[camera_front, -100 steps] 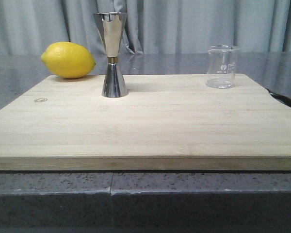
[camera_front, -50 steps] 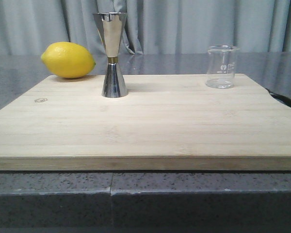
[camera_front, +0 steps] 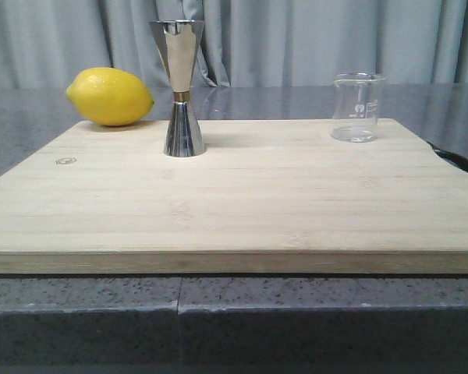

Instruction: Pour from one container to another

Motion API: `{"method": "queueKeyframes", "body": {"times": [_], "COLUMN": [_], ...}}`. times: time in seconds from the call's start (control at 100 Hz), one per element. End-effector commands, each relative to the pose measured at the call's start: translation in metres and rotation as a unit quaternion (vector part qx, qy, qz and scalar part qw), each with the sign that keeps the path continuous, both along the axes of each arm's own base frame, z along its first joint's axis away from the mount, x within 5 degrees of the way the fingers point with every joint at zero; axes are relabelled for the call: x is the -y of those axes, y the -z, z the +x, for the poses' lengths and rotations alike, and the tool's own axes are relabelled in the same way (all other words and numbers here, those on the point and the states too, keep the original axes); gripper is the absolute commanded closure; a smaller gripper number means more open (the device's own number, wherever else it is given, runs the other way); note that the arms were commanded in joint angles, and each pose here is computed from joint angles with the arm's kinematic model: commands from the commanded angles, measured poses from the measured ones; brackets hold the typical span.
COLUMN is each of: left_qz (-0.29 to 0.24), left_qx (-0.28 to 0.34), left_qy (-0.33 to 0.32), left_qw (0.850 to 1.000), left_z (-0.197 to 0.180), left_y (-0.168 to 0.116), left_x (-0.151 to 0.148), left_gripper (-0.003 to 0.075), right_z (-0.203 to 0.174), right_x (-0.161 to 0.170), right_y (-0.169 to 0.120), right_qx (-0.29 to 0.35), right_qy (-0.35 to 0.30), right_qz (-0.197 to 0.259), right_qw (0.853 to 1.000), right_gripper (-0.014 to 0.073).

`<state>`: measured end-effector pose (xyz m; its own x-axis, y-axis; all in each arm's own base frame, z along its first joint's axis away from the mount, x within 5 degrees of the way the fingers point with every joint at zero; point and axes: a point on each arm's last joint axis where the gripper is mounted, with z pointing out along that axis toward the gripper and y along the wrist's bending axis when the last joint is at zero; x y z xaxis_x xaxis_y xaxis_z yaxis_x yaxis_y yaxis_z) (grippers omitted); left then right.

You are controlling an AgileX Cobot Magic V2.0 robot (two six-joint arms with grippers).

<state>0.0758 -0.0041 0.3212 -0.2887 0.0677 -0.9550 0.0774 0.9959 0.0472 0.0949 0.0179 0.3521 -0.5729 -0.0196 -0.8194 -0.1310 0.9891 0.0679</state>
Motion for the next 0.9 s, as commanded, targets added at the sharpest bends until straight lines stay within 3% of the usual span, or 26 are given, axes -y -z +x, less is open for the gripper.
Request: {"method": "queueKeyframes", "body": {"times": [0.0,0.4,0.71,0.89], "left_qz": [-0.012,-0.02,-0.023,-0.025], "left_qx": [0.094,0.183,0.22,0.233], "left_qy": [0.0,0.006,0.01,0.009], "left_qw": [0.996,0.983,0.975,0.972], "left_z": [-0.003,-0.014,-0.021,-0.023], "left_y": [0.001,0.08,0.104,0.103], "left_x": [0.0,0.001,0.001,0.0], "left_gripper": [0.0739,0.0739,0.0739,0.0739], "right_z": [0.002,0.002,0.002,0.002], "right_x": [0.001,0.001,0.001,0.001], "right_y": [-0.016,-0.016,-0.016,-0.015], "right_qx": [0.049,0.049,0.049,0.047], "right_qy": [0.004,0.004,0.004,0.004], "right_qz": [0.003,0.003,0.003,0.003], "right_qw": [0.999,0.999,0.999,0.999], "right_gripper": [0.0662,0.0662,0.0662,0.0662]}}
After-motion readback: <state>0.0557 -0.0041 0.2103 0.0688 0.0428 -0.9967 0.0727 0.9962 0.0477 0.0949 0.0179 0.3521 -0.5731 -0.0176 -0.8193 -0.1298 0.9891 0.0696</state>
